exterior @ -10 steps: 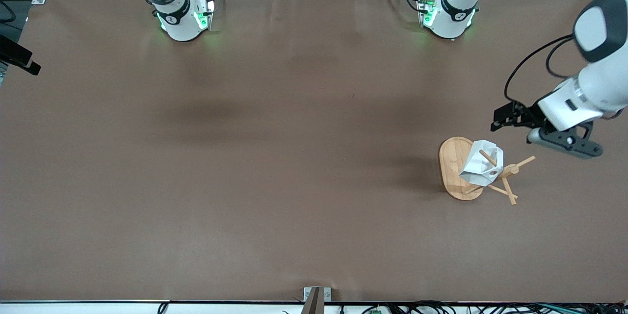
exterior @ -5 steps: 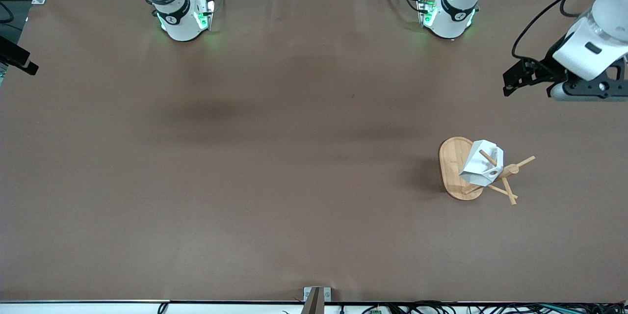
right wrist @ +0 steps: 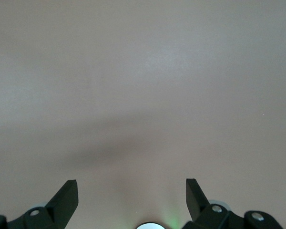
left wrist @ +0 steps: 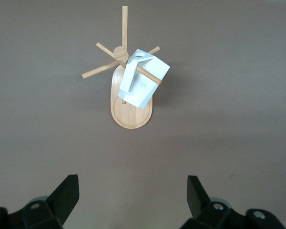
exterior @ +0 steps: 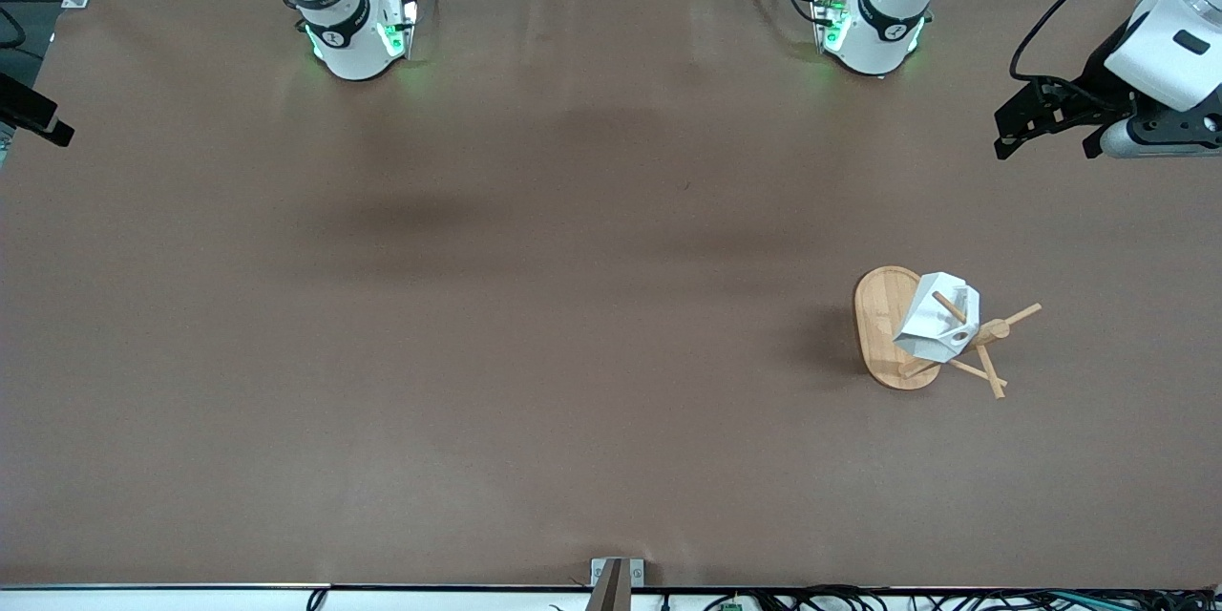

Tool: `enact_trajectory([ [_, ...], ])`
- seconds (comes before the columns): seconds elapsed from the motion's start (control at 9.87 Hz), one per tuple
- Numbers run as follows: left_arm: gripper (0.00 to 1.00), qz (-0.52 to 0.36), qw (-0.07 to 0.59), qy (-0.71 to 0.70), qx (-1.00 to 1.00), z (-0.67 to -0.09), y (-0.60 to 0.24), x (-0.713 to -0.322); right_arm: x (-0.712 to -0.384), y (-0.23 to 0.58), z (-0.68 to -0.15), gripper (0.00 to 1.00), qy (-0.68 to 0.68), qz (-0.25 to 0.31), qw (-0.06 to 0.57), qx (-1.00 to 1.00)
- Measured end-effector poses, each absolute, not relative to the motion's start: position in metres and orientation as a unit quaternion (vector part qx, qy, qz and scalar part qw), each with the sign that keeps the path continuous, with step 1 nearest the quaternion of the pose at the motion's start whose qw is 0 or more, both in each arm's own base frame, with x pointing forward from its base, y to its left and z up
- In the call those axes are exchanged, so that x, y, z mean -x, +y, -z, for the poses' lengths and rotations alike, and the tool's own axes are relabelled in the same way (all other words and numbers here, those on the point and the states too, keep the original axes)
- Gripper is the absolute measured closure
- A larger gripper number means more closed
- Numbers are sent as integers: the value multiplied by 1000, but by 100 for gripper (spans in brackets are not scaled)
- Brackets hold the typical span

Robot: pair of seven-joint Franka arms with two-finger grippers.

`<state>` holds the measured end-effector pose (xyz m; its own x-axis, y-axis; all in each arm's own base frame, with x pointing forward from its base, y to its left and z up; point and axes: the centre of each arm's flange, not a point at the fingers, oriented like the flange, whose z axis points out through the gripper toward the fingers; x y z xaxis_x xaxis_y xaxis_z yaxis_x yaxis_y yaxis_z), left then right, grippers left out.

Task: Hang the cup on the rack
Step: 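Open the left gripper and withdraw it from the hung cup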

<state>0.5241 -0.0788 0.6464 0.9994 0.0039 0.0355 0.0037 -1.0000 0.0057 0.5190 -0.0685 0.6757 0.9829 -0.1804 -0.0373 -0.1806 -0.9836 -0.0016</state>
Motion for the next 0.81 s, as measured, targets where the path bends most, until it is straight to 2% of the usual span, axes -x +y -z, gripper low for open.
enact_trajectory([
  [0.81,0,-21,-13,-26,-999,-648,-87,-523,-519,-69,-676,0,91,-18,2,996],
])
